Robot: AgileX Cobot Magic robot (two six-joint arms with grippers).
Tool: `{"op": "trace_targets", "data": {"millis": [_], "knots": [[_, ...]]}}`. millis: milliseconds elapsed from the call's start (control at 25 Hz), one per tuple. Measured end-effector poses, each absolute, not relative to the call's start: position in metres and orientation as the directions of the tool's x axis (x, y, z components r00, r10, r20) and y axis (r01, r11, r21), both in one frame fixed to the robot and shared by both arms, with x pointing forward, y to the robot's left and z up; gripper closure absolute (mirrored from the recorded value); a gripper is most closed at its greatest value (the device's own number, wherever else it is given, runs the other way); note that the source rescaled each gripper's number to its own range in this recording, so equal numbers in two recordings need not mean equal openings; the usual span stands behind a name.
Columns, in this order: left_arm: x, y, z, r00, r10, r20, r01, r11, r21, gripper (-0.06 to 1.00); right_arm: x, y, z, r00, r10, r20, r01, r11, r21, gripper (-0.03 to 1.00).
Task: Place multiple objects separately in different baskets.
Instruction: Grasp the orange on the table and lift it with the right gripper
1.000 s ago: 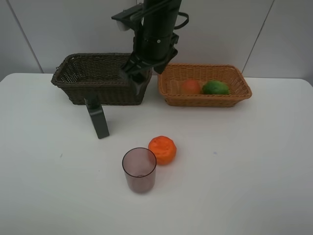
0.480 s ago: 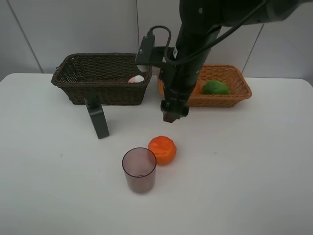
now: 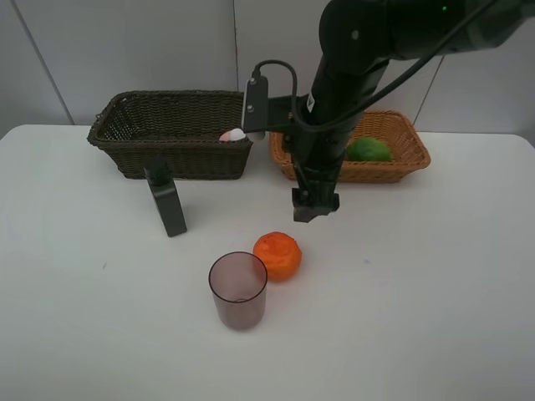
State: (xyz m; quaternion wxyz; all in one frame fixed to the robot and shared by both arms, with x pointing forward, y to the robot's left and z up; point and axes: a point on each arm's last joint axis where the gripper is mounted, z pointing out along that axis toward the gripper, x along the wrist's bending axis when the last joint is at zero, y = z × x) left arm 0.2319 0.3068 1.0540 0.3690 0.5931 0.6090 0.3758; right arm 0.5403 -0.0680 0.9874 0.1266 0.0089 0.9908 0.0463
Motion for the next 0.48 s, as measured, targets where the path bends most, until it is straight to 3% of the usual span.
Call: {"op": "trace_targets", "data": {"millis": [480], "knots": [[0.232, 0.307, 1.054, -0.024, 1.000, -0.004, 0.445, 0.014, 0.895, 0.04, 0.528, -0.070, 0.955, -0.983, -0.061, -0.174, -0.078, 0.993, 0.093, -0.02]]}}
